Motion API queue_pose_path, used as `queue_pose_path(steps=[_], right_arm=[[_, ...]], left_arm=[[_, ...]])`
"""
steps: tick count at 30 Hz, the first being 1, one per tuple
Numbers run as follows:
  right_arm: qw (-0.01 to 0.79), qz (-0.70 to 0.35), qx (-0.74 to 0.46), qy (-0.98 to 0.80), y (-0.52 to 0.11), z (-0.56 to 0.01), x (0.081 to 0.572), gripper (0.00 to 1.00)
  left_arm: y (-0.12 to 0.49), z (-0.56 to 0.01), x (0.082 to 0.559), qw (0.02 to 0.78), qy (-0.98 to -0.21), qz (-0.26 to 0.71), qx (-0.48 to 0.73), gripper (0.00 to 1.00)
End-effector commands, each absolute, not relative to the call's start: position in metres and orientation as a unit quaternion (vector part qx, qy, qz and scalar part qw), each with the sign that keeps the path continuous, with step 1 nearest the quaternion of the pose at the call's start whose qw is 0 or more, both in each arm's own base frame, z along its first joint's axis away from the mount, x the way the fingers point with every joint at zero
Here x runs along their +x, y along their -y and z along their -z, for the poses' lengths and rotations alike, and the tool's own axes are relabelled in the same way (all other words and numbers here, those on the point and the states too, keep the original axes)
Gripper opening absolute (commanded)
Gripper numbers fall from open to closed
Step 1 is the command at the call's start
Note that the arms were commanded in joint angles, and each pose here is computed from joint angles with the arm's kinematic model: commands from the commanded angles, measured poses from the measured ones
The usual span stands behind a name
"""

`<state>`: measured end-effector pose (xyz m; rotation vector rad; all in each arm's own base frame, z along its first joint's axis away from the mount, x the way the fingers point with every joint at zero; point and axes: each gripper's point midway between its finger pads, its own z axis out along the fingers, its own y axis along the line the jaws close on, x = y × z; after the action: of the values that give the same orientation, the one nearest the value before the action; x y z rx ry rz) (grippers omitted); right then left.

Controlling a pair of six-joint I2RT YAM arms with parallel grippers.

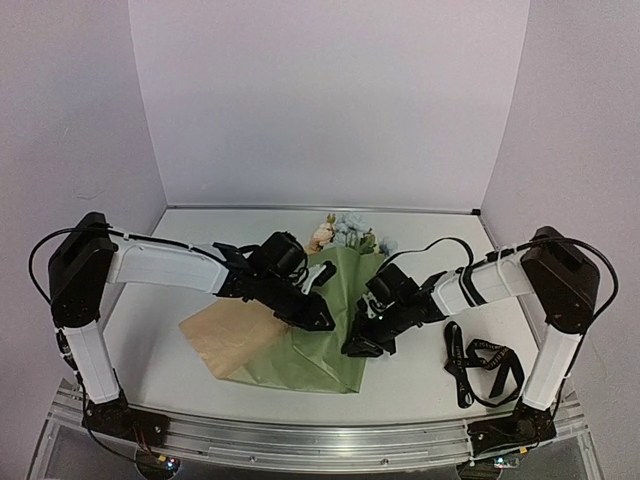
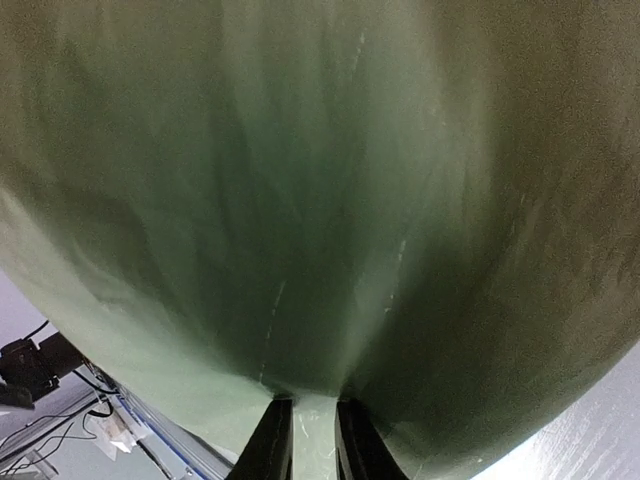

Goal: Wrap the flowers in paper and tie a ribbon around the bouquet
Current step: Press the fold line on the 2/3-folded wrapping paper.

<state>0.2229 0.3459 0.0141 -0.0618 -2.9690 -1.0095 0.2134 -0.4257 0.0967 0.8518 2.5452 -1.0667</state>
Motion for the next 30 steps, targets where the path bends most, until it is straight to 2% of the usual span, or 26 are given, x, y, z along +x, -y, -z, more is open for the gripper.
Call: queue_pose_path(steps=[1, 6, 13, 30], right_arm=[[-0.012, 0.33, -0.01, 0.944, -0.341, -0.034, 0.219, 0.17], [-0.018, 0.334, 0.002, 0.942, -0.335, -0.043, 0.214, 0.21], [-0.022, 0.345, -0.017, 0.938, -0.337, -0.053, 0.23, 0.22], [0.013, 0.345, -0.035, 0.938, -0.334, -0.018, 0.181, 0.19]], left_arm=[[0.446, -0.094, 0.208, 0.137, -0.865, 0.368, 0.312, 0.3], [0.439, -0.054, 0.211, 0.126, -0.895, 0.319, 0.285, 0.29], [0.418, -0.025, 0.212, 0.116, -0.921, 0.277, 0.25, 0.27], [0.406, -0.014, 0.209, 0.11, -0.93, 0.257, 0.239, 0.22]])
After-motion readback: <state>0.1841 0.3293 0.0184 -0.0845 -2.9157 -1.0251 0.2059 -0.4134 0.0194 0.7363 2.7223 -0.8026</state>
